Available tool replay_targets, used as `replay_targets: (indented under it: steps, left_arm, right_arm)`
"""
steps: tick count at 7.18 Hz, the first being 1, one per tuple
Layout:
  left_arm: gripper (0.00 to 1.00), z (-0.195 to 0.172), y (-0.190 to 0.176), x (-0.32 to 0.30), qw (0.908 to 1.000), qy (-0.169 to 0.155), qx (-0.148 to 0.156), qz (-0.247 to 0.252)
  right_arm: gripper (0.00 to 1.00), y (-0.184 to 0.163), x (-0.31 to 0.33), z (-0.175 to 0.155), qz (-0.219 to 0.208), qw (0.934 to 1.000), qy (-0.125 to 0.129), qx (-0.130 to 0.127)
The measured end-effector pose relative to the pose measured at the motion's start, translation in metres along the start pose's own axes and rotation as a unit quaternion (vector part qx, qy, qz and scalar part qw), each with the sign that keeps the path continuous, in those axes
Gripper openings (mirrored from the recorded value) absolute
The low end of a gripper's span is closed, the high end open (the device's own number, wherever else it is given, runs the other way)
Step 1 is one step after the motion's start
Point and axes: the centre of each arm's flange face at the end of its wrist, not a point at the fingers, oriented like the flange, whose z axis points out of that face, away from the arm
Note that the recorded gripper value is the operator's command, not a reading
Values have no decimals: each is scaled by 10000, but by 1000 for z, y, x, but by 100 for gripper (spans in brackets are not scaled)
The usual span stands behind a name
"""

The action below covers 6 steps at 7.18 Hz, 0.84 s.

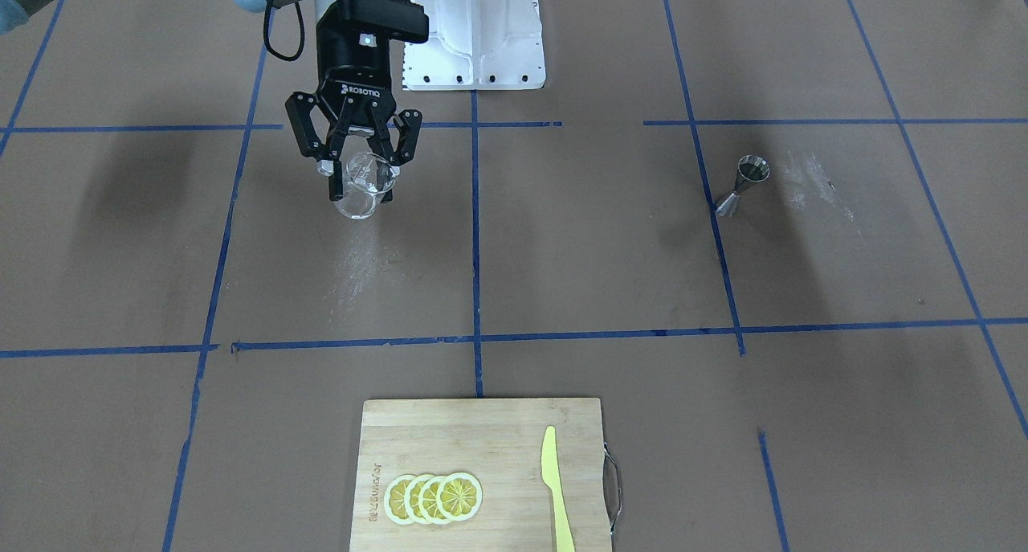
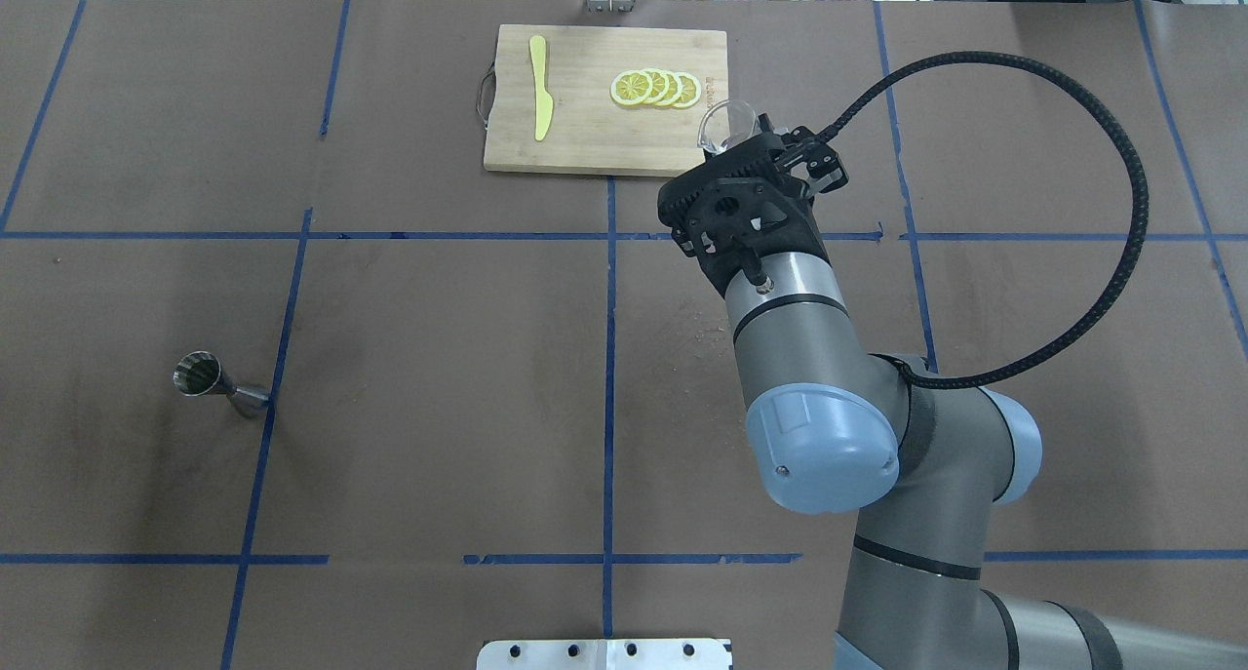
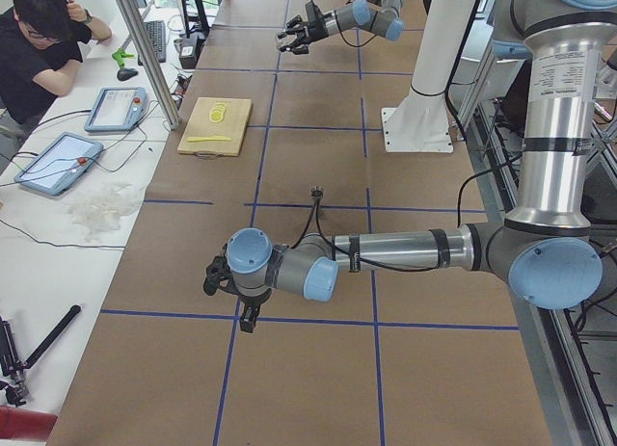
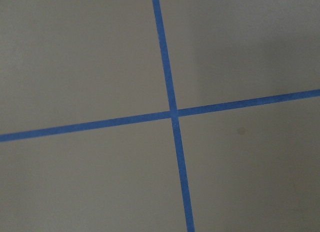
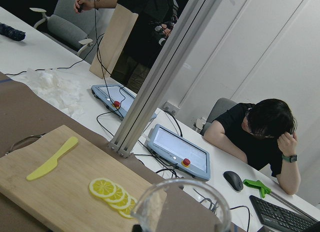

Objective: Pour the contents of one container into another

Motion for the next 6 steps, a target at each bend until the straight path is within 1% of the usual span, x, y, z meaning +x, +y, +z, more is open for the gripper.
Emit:
replay_targets:
  steps: [1, 2, 3, 5, 6]
  left_arm:
    - [100, -23, 4, -10, 9996, 25, 110, -253]
    - [100, -48, 8, -21, 9987, -4, 313, -402]
    - [100, -62, 9, -27, 9980, -155, 451, -424]
    - [100, -71, 9, -38, 9947, -741, 639, -317]
    - [100, -71, 9, -40, 9937, -844, 669, -295]
  right_arm:
    - [0, 0, 0, 0, -1, 10000, -1, -2]
    - [0, 0, 0, 0, -4, 10000, 0, -4]
    - [0, 1, -1, 0, -7, 10000, -2, -6]
    - [0, 6, 0, 1, -10, 10000, -1, -18]
    - [0, 12, 3, 2, 40, 10000, -24, 4]
